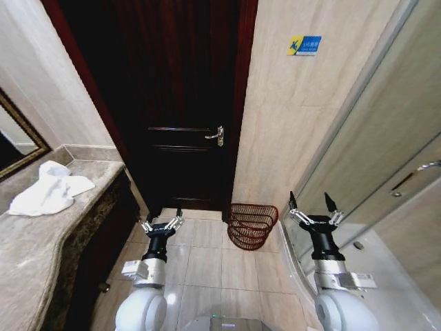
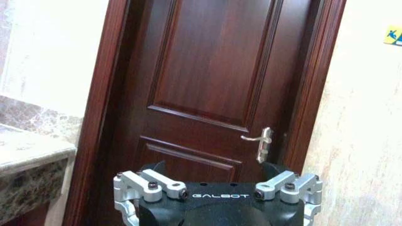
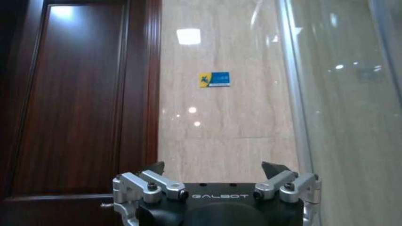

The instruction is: Discard the used towel into the hamper.

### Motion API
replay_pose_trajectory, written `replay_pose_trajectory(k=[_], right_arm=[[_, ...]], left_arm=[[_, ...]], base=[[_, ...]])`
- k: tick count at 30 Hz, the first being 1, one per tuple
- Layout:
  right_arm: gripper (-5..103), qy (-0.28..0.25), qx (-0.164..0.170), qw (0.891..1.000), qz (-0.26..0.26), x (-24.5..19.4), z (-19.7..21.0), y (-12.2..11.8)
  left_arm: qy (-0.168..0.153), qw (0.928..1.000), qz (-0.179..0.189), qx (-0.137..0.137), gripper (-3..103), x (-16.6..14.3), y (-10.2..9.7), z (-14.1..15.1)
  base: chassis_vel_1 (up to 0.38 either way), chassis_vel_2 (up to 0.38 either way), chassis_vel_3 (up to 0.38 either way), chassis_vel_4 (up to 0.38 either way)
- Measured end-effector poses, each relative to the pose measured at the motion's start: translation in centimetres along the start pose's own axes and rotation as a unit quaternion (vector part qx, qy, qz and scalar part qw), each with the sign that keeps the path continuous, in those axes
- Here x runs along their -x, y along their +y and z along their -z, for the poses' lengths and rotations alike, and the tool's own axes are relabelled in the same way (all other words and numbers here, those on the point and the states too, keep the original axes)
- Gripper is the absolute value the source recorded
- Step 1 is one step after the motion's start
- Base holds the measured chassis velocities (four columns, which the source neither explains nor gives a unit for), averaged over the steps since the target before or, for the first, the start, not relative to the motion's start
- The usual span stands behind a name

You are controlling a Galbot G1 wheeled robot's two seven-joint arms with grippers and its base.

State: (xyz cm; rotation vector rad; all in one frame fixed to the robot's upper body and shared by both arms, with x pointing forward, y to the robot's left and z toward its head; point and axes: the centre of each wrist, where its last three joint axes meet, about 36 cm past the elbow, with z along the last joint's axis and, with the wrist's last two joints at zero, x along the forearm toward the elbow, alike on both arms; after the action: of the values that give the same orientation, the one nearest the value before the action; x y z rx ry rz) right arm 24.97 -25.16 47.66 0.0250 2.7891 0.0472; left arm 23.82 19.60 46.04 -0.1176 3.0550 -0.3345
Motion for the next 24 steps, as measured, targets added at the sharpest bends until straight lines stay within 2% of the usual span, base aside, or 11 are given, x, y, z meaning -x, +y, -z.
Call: replay_pose_trajectory(k=[8,24], right_arm=[[100,0.002,0.001,1.000,-0.011,0.0,0.0,-0.1],[100,0.006,0.000,1.000,-0.010,0.1,-0.2,-0.3]], left_arm=[[-0.004,1.0000,0.002,-0.005,100,0.1,-0.2,0.4],[-0.008,0.9999,0.005,-0.008,100,-0.1,-0.2,1.5]], base=[[0.037,0.001,0.012,0.038],[0.074,0.089,0.081,0.083]])
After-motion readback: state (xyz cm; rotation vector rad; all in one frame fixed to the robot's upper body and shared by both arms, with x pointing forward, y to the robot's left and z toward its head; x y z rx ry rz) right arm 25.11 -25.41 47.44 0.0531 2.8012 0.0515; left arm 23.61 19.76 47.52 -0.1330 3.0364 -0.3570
